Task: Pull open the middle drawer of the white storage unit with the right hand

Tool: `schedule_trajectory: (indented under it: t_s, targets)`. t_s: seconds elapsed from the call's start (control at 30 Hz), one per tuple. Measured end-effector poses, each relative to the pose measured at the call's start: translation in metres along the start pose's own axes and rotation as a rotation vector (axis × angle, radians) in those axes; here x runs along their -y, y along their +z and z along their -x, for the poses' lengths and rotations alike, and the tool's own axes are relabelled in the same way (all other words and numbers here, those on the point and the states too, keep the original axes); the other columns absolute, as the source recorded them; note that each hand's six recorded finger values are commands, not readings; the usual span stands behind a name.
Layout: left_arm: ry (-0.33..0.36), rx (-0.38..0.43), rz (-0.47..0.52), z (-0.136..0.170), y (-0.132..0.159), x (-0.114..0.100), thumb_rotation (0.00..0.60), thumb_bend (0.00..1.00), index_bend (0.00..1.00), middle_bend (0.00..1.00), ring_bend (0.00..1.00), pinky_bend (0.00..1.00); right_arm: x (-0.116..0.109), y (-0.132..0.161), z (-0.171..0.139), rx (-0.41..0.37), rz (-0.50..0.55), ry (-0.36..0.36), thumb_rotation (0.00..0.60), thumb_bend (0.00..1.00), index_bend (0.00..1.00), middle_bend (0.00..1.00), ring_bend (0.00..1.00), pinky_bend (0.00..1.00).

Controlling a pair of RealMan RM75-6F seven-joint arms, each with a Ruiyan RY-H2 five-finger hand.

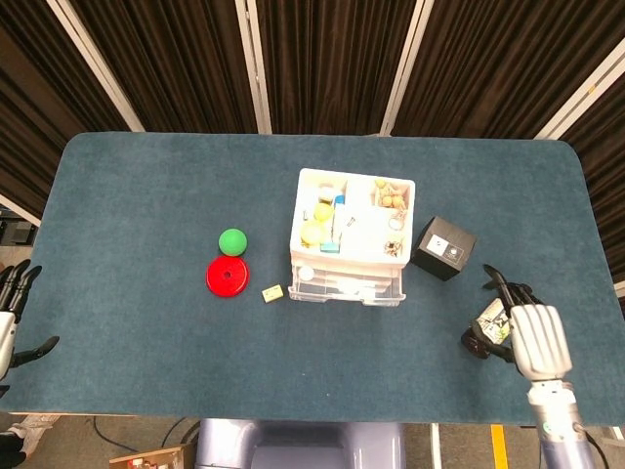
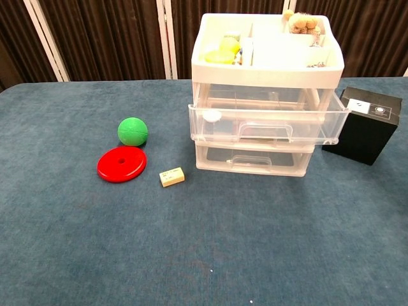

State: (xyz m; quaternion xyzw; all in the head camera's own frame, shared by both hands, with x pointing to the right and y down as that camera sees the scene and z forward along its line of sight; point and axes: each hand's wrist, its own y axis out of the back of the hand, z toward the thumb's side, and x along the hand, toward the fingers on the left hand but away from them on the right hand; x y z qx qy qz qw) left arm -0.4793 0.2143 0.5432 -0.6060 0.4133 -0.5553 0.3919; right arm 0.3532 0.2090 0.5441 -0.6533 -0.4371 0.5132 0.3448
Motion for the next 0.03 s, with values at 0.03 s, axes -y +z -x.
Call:
schedule_trajectory:
  t_s: [0.03]
  targets:
    - [0.003, 0.002, -0.005, 0.0003, 0.0005, 0.0, 0.6, 0.03, 0.02, 0.0, 0.0, 0.05, 0.0048, -0.0065, -0.0054, 0.005, -0.026, 0.027, 0.6, 0.21, 0.0, 0.0, 0.0, 0.21]
